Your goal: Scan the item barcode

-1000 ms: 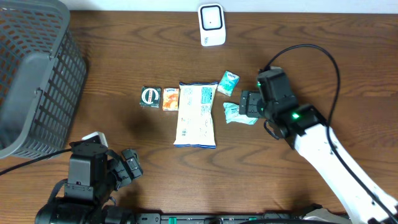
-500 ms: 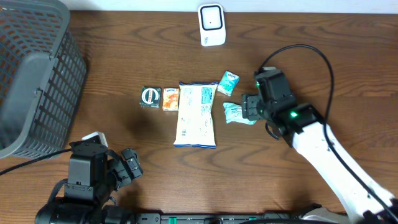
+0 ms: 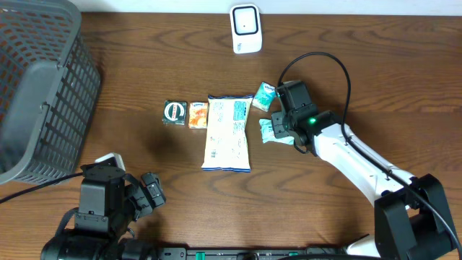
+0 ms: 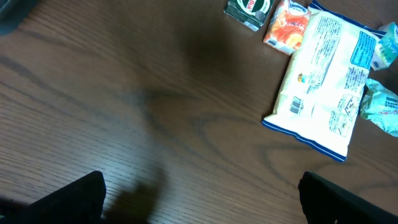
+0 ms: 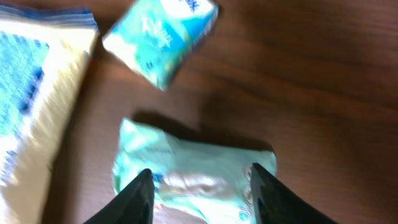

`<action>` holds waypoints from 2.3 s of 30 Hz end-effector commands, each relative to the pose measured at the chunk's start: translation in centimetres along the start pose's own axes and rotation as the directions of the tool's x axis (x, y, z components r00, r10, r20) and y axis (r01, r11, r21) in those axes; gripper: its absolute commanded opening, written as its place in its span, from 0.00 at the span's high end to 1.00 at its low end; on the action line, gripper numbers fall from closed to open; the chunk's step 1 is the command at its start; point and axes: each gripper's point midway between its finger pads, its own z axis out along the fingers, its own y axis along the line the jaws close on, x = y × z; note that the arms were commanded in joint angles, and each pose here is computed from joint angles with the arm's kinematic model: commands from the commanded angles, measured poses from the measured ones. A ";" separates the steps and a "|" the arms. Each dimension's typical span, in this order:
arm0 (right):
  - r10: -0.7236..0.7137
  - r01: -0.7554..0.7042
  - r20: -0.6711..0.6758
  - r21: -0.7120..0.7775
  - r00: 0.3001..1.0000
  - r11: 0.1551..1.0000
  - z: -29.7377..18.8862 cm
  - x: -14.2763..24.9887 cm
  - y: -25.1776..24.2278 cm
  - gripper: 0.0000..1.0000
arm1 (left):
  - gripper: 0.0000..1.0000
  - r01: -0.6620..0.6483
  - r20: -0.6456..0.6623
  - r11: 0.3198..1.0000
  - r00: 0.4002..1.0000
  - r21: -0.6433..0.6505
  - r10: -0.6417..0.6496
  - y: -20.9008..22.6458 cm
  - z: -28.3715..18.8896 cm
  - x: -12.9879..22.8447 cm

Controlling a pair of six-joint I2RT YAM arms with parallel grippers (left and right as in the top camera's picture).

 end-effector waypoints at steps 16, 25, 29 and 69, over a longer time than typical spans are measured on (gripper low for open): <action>0.128 -0.130 -0.116 -0.006 0.985 0.992 4.1 2.8 1.2 0.56 | 0.02 0.002 0.005 1.000 1.000 -0.009 -0.002 0.2 0.0 0.0; 0.113 -0.099 -0.262 0.067 0.958 0.993 2.9 6.5 -0.2 0.62 | 0.02 0.002 0.005 1.000 1.000 -0.009 -0.002 0.2 0.0 0.0; 0.110 -0.090 -0.301 0.081 0.947 0.993 1.3 7.4 -0.7 0.59 | 0.02 0.002 0.005 1.000 1.000 -0.009 -0.002 0.2 0.0 0.0; 0.290 -0.260 -0.474 0.129 0.831 0.957 1.6 12.0 0.4 0.56 | 0.03 0.002 0.005 1.000 1.000 -0.009 -0.002 0.2 0.0 0.0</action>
